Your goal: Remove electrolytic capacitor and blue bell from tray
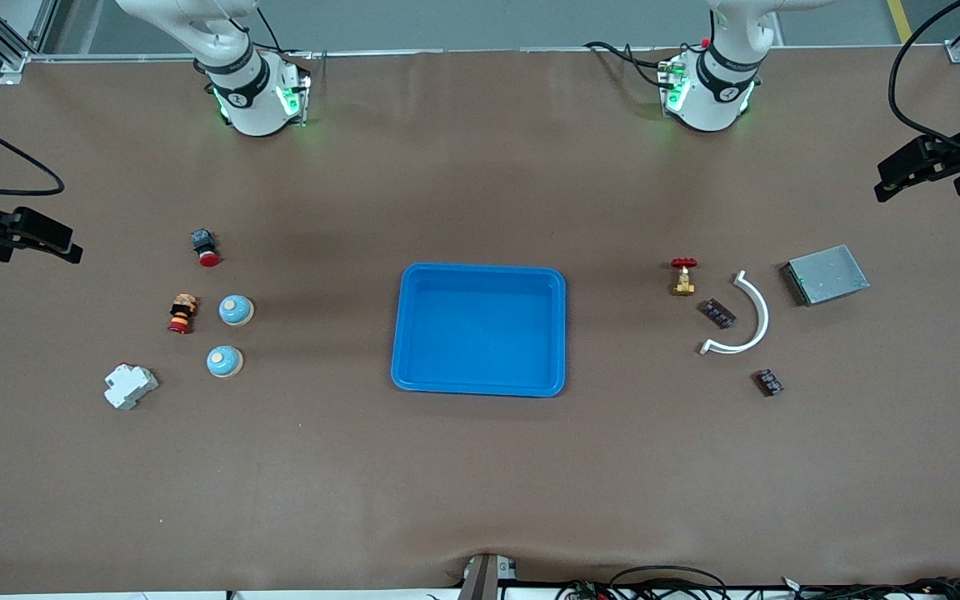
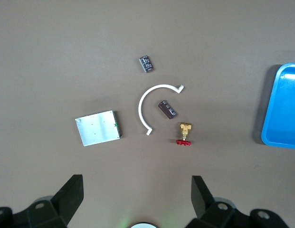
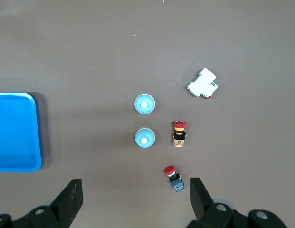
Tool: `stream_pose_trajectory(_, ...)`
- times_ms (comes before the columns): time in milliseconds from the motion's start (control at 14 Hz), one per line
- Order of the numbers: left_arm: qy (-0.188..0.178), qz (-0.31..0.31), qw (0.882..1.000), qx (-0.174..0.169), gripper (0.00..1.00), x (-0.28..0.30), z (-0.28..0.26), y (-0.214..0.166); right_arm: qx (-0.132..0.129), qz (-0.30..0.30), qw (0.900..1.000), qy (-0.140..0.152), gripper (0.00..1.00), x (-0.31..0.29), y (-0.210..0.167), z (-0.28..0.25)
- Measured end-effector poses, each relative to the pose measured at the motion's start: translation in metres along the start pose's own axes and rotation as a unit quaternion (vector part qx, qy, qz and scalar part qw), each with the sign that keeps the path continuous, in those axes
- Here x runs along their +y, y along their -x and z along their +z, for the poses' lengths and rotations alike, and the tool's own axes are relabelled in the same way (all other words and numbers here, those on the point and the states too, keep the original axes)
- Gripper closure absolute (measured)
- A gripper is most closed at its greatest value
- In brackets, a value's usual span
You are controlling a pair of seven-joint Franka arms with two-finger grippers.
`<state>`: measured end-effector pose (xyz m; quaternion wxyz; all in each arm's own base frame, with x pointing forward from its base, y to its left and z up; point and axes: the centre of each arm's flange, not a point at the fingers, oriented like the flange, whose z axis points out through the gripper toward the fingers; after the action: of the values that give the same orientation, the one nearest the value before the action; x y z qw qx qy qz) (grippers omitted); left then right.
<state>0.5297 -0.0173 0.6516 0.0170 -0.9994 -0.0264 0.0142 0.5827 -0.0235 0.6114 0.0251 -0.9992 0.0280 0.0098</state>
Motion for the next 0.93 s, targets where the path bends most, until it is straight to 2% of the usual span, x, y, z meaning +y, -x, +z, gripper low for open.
stream_pose_trajectory(925,0.000,0.000,1.000,0.002,0.00,-0.0015,-0.0016,-0.0001,0.001,0.000,1.000,0.000,0.00,0.0004,0.0013,0.0019)
